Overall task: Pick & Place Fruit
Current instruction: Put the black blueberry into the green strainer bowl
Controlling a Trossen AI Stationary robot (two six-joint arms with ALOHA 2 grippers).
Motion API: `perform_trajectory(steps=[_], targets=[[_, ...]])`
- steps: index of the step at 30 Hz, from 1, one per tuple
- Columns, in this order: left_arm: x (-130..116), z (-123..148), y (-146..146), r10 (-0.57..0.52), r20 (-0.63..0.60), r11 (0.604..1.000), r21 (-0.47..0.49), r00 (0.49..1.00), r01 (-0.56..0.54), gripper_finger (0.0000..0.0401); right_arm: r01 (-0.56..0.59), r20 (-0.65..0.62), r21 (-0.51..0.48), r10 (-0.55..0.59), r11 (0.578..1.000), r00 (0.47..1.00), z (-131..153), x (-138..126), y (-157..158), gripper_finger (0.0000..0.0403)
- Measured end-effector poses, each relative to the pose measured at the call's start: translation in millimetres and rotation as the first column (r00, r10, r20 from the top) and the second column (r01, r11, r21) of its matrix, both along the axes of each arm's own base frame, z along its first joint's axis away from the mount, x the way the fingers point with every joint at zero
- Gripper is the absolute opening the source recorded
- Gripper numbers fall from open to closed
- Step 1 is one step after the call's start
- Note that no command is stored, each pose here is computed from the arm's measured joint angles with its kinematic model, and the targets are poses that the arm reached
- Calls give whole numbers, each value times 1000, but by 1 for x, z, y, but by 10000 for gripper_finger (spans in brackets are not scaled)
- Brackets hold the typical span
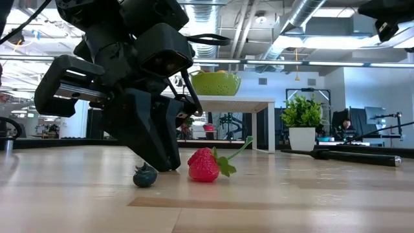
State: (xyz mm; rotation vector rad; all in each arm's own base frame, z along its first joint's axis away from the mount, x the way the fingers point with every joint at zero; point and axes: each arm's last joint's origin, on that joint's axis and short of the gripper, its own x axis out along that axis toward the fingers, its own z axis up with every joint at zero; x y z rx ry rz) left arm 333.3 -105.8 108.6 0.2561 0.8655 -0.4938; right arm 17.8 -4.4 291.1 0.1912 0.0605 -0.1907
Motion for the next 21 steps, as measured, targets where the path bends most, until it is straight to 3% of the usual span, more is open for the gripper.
perform_trajectory(steps=[12,17,21], targets=[[-2,9,7,36,17,999,34,999,-36,57,0,0,0,0,1000,1000,0,0,0,17],[2,46,24,93,179,992,72,979,-108,57,0,0,0,0,1000,1000,0,0,0,17],[4,88,42,182,372,977,37,910,-211,57,0,0,0,0,1000,1000,0,0,0,17]])
